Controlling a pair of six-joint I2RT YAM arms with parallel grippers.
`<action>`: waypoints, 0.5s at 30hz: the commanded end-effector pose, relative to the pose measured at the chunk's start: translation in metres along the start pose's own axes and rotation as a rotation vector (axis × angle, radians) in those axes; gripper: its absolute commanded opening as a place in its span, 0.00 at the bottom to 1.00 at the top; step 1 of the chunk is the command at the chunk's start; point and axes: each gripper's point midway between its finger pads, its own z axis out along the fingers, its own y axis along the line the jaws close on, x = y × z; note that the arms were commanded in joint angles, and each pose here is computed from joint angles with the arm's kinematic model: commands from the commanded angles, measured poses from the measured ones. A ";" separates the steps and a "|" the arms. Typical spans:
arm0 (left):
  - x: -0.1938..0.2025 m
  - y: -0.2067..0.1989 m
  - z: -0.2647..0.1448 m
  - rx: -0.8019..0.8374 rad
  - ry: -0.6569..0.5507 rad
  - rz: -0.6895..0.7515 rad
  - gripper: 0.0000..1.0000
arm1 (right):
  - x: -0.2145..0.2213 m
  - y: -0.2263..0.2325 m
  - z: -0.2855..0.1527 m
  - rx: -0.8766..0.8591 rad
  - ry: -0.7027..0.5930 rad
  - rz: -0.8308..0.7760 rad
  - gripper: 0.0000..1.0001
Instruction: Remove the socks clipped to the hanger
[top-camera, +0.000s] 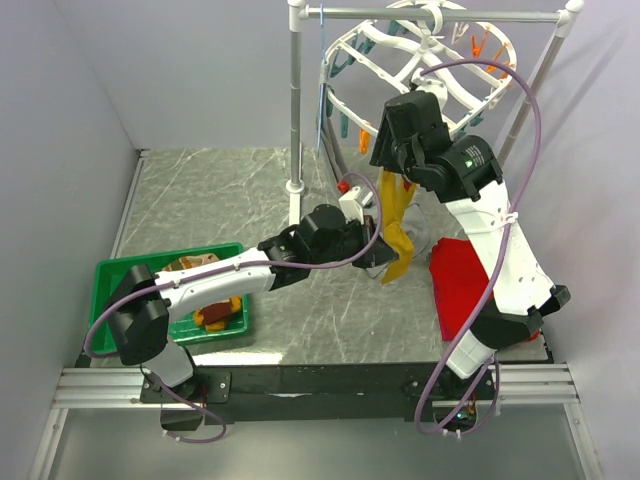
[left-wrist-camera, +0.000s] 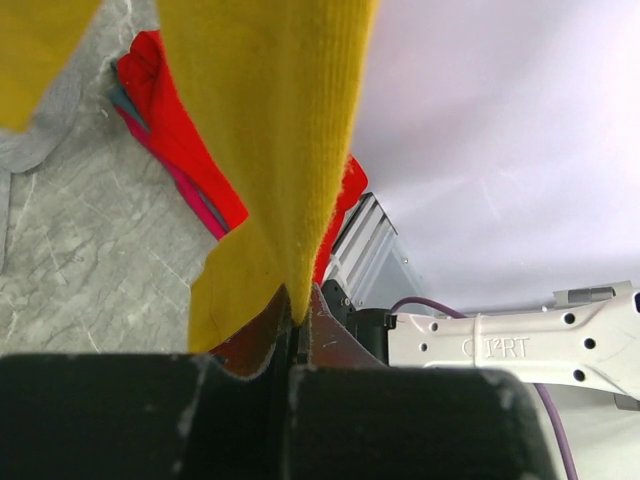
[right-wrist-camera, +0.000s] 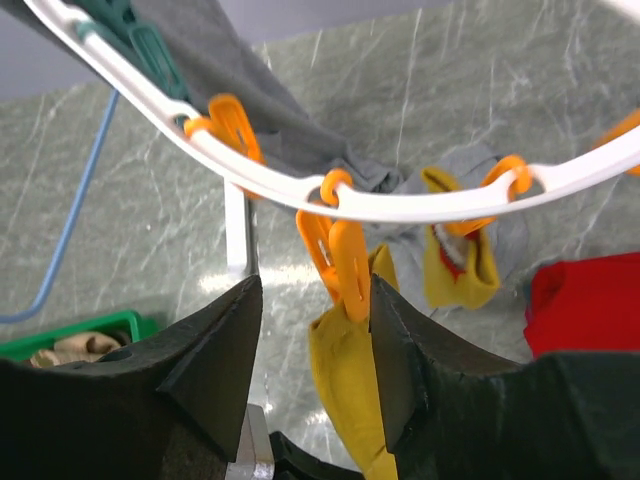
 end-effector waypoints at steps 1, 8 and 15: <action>-0.013 -0.023 0.001 0.041 -0.027 0.012 0.01 | -0.014 -0.006 0.001 0.053 -0.056 -0.018 0.54; -0.009 -0.029 0.003 0.055 -0.013 0.010 0.01 | -0.017 -0.003 0.015 0.077 -0.071 -0.053 0.54; -0.010 -0.033 0.004 0.057 -0.013 0.017 0.01 | -0.019 0.004 0.029 0.087 -0.081 -0.076 0.50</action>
